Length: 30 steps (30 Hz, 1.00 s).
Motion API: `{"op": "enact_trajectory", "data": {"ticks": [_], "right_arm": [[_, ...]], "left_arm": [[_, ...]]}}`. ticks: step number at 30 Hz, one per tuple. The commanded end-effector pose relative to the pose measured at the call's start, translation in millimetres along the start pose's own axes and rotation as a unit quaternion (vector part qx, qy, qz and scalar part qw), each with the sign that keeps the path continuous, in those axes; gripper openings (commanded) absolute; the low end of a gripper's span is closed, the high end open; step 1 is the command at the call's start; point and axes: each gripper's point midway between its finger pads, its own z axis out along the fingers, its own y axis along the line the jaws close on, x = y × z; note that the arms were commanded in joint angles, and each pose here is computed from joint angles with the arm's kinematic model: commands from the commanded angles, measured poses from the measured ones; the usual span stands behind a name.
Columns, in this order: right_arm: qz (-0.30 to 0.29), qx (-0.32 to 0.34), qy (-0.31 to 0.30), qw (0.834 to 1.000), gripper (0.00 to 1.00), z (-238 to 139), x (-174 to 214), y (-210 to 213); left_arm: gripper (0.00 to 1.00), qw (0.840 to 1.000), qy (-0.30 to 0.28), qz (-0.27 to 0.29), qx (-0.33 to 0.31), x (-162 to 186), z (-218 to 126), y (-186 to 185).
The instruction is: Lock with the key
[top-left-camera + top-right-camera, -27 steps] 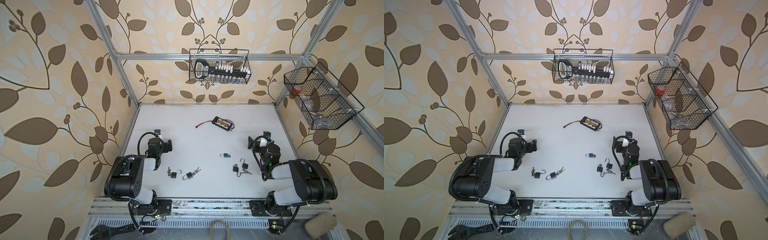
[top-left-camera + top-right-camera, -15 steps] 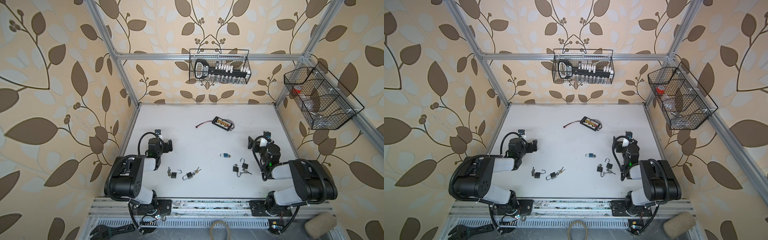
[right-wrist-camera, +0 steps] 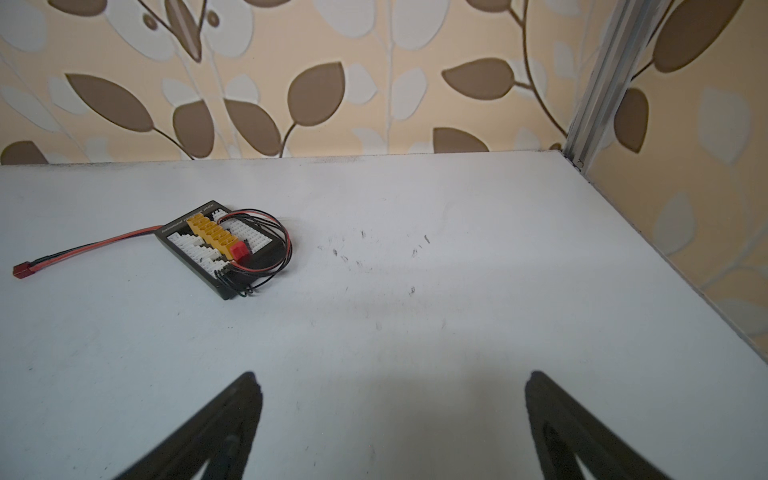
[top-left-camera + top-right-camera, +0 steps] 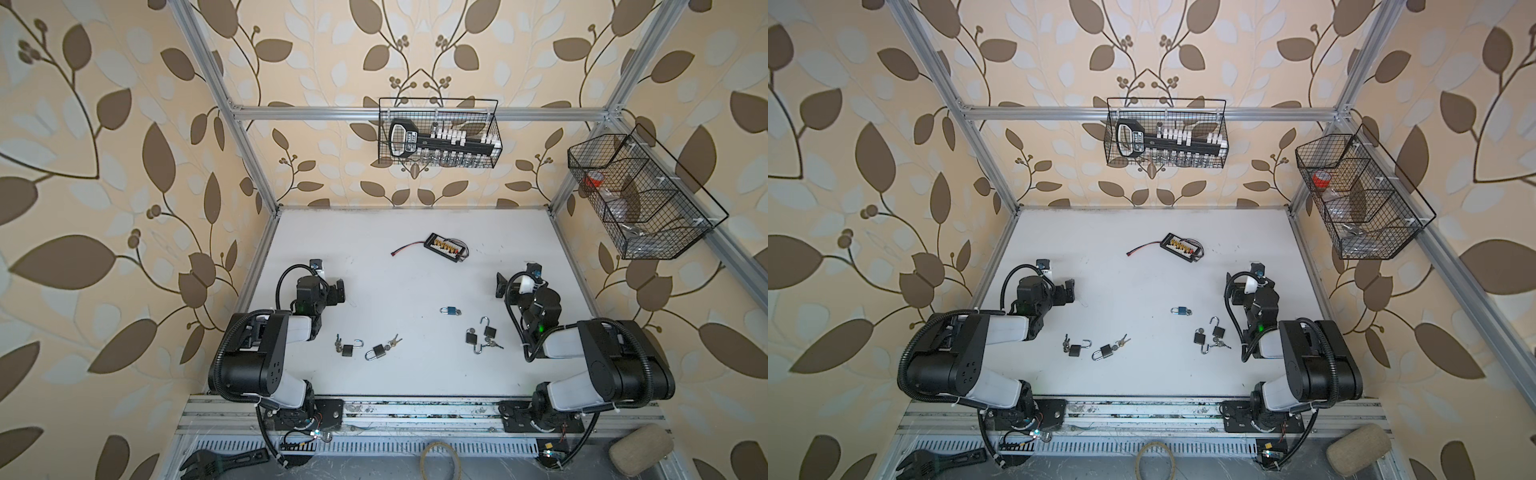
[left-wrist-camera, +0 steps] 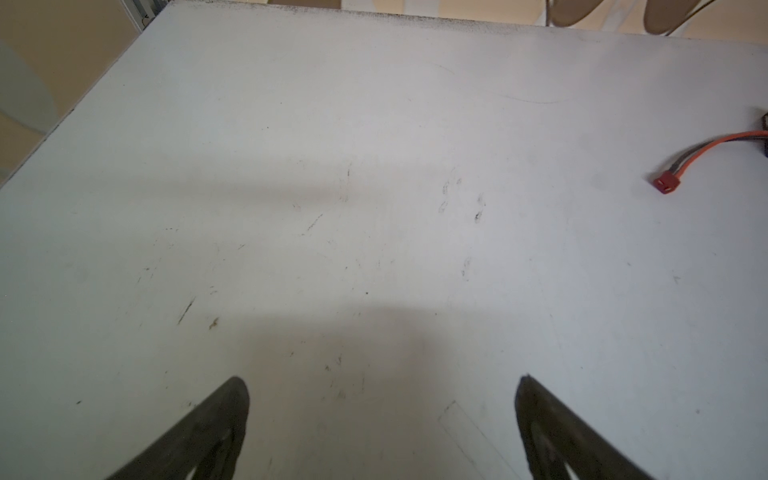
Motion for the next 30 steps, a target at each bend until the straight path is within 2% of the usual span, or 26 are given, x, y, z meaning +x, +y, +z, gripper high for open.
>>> {"op": "enact_trajectory", "data": {"ticks": [1,5,6,9,11,13,15,18,20,22,23,27,30], "right_arm": [[0.002,-0.004,-0.015,1.0,1.0,4,-10,1],[-0.004,-0.004,-0.021,1.0,1.0,0,-13,5],[-0.007,-0.004,-0.023,1.0,1.0,-1,-14,6],[-0.02,-0.006,-0.041,0.999,1.0,-9,-20,11],[-0.025,0.0,-0.056,0.998,0.99,-18,-26,13],[-0.039,-0.004,-0.059,0.997,1.0,-23,-32,21],[-0.051,-0.018,-0.051,0.997,1.0,-24,-37,31],[-0.05,-0.032,-0.063,0.996,1.0,-33,-54,40],[-0.009,-0.048,-0.109,0.993,1.0,-49,-76,43],[0.038,-0.078,-0.157,0.984,1.0,-67,-100,48],[0.053,-0.088,-0.163,0.981,1.0,-70,-108,51],[0.075,-0.12,-0.162,0.977,1.0,-82,-136,59],[0.141,-0.086,-0.141,0.976,0.99,-85,-143,45]], "left_arm": [[0.99,0.999,-0.033,0.011,0.017,-21,0,-7],[0.99,0.998,-0.046,0.027,0.042,-24,-9,-17],[0.99,0.997,-0.064,0.032,0.04,-35,-17,-19],[0.99,0.993,-0.081,0.076,0.041,-45,-35,-37],[0.99,0.989,-0.093,0.108,0.027,-50,-48,-47],[0.99,0.99,-0.087,0.108,0.001,-58,-62,-48],[0.99,0.993,-0.082,0.078,-0.01,-63,-75,-45],[0.99,0.995,-0.093,-0.001,-0.021,-73,-92,-40],[0.99,0.993,-0.085,-0.062,-0.057,-76,-99,-25],[0.99,0.981,-0.061,-0.131,-0.132,-71,-109,0],[0.99,0.978,-0.051,-0.139,-0.144,-70,-112,4],[0.99,0.959,-0.004,-0.23,-0.164,-55,-123,8],[0.99,0.961,0.023,-0.244,-0.127,-52,-122,-6]]}}
